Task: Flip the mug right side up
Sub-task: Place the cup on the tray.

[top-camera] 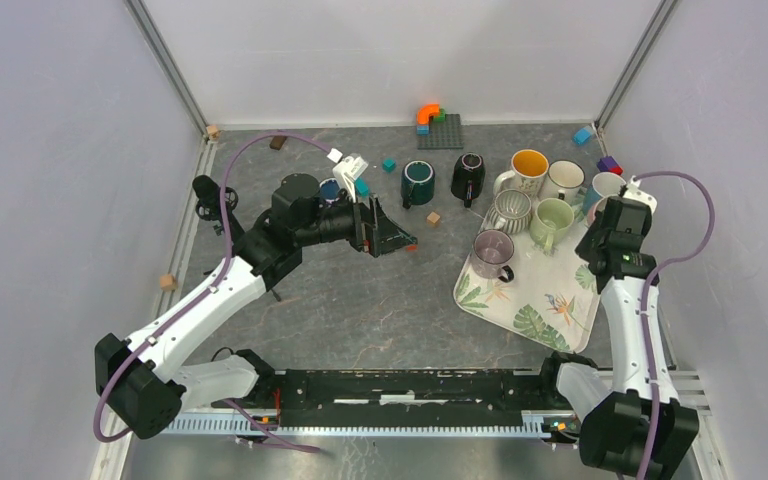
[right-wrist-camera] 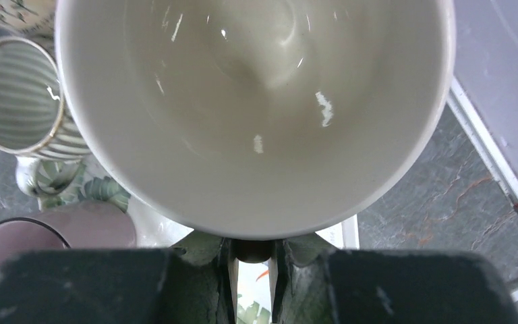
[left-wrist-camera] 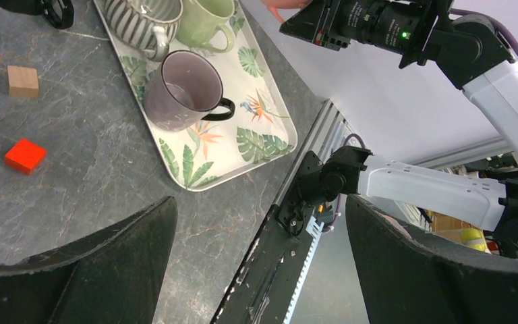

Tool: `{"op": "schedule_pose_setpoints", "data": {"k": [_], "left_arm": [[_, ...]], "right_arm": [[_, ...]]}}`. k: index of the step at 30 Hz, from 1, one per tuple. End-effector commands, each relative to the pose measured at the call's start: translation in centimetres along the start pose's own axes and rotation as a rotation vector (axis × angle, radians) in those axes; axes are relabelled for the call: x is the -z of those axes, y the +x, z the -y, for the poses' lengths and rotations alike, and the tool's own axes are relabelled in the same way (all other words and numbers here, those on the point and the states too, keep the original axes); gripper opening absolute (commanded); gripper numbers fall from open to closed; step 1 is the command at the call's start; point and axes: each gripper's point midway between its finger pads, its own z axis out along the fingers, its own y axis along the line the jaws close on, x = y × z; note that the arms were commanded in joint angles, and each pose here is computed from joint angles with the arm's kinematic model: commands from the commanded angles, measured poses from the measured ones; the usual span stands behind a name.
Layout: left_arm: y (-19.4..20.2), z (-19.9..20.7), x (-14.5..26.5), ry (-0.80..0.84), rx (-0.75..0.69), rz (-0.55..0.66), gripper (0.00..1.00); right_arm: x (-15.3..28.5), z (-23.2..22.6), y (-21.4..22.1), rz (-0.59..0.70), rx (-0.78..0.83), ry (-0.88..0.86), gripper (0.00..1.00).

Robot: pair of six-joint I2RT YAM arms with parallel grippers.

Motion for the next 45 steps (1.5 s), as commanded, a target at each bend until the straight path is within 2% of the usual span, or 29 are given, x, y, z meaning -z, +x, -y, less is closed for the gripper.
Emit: {"op": "schedule_pose_setpoints", "data": {"k": [1,16,42,45], "left_arm": [[-0.3,0.5,0.5,0.0,-0.039,0.005,1.0],[-0.2,0.4,0.4,0.0,-0.032,-0.001,1.0],[0.0,0.2,0.3,-0.006,-0.029,-0.009,1.0],[0.1,0.2,0.3,-0.006,-0.028,-0.012,1.0]], "right_arm": [[-0.7,-0.7,-1.7,0.073,-0.012,-0.063,0.0],[-4.2,-0.3,3.2,-0.078,-0.01,-0.061,0.0],[-7.4,-0.6,3.1,-0.231,0.026,-0.044,0.0],[-7.4,-0.3,2.9,-0.243,0.035,-0.027,0.03]]}}
